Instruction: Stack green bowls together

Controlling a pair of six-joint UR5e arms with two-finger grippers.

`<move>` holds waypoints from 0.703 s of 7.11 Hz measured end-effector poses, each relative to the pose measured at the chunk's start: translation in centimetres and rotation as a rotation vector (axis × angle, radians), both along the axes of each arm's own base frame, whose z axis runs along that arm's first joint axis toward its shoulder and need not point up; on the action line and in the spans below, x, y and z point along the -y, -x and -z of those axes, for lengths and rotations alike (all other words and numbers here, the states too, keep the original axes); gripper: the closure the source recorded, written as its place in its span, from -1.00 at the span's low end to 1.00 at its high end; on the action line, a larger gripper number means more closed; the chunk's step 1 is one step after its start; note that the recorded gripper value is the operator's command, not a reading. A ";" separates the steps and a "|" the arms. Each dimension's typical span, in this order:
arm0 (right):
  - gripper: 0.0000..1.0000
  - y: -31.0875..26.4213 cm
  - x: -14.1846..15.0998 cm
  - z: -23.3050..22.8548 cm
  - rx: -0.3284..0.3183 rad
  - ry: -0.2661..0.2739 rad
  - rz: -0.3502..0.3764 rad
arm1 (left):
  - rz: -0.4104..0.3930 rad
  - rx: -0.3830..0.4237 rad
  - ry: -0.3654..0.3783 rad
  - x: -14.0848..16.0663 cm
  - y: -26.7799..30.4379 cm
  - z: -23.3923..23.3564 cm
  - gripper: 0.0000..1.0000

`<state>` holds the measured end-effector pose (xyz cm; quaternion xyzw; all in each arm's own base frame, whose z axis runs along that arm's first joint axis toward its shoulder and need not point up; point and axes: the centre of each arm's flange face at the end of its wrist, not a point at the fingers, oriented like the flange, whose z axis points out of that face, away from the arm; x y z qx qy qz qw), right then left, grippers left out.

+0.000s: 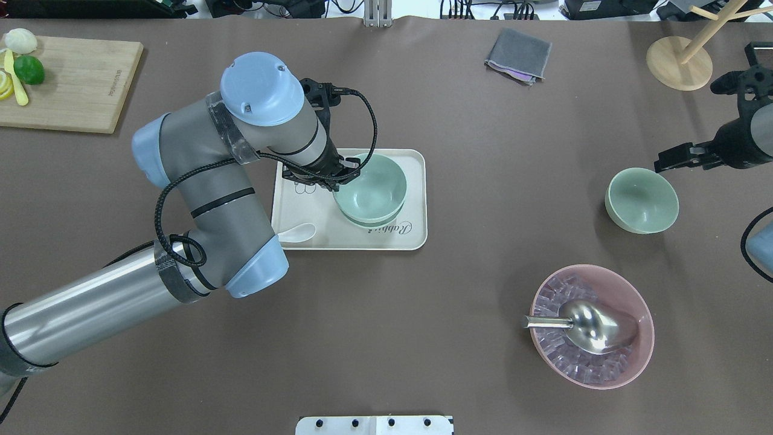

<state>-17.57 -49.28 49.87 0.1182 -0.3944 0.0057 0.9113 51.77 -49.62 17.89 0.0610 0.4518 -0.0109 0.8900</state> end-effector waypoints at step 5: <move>-1.00 -0.1 -0.2 0.3 0.002 -0.003 0.000 | 0.011 0.018 0.007 -0.1 -1.1 -0.8 1.00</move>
